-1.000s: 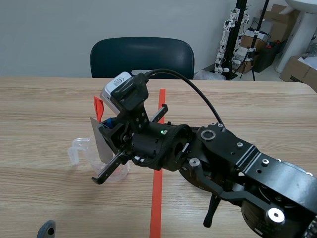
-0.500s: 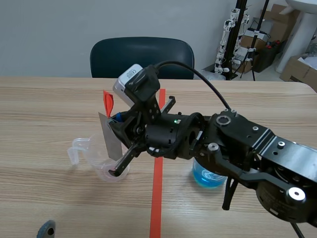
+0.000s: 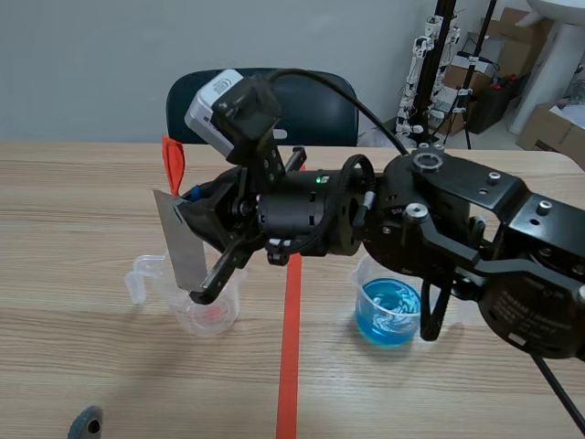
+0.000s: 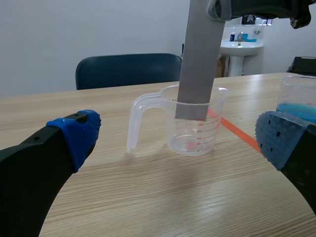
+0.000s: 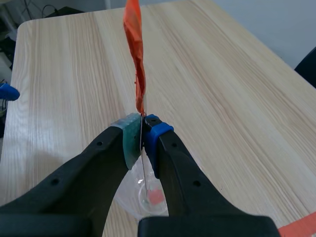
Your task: Do the redox reaction experiment. lift the metal plate out of the left beaker
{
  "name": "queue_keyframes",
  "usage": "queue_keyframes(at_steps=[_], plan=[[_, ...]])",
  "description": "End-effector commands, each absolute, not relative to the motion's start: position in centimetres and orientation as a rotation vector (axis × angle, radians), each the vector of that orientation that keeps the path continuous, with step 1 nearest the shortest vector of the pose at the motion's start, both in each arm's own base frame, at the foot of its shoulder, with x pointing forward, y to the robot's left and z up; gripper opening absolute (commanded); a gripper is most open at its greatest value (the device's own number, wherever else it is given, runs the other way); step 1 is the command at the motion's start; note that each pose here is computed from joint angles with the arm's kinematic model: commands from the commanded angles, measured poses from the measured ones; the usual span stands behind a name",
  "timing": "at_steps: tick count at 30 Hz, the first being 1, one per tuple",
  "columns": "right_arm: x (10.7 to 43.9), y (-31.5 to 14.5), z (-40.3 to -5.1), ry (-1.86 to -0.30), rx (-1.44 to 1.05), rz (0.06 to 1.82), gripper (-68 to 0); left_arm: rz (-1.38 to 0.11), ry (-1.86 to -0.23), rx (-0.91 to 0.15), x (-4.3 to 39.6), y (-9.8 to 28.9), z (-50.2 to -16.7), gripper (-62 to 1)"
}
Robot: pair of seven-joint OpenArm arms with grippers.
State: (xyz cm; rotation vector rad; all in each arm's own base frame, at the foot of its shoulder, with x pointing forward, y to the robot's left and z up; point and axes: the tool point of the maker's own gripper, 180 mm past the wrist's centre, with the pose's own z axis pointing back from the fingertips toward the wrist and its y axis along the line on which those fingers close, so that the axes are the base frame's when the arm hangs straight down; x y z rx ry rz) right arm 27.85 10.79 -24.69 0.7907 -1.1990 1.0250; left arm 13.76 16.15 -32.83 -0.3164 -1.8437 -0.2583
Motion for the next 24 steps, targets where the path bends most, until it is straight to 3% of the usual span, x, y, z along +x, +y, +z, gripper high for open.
queue_keyframes(at_steps=[1, 24], plan=[[28.3, 10.8, -22.6, -1.253, 0.795, 1.046, -66.9, -0.247, -1.903, -0.315, 13.8, 16.4, -31.8, 1.4], [28.9, 8.6, -16.4, -1.272, 0.832, 1.188, -66.9, -0.247, -1.903, -0.315, 13.8, 16.4, -31.8, 1.4]])
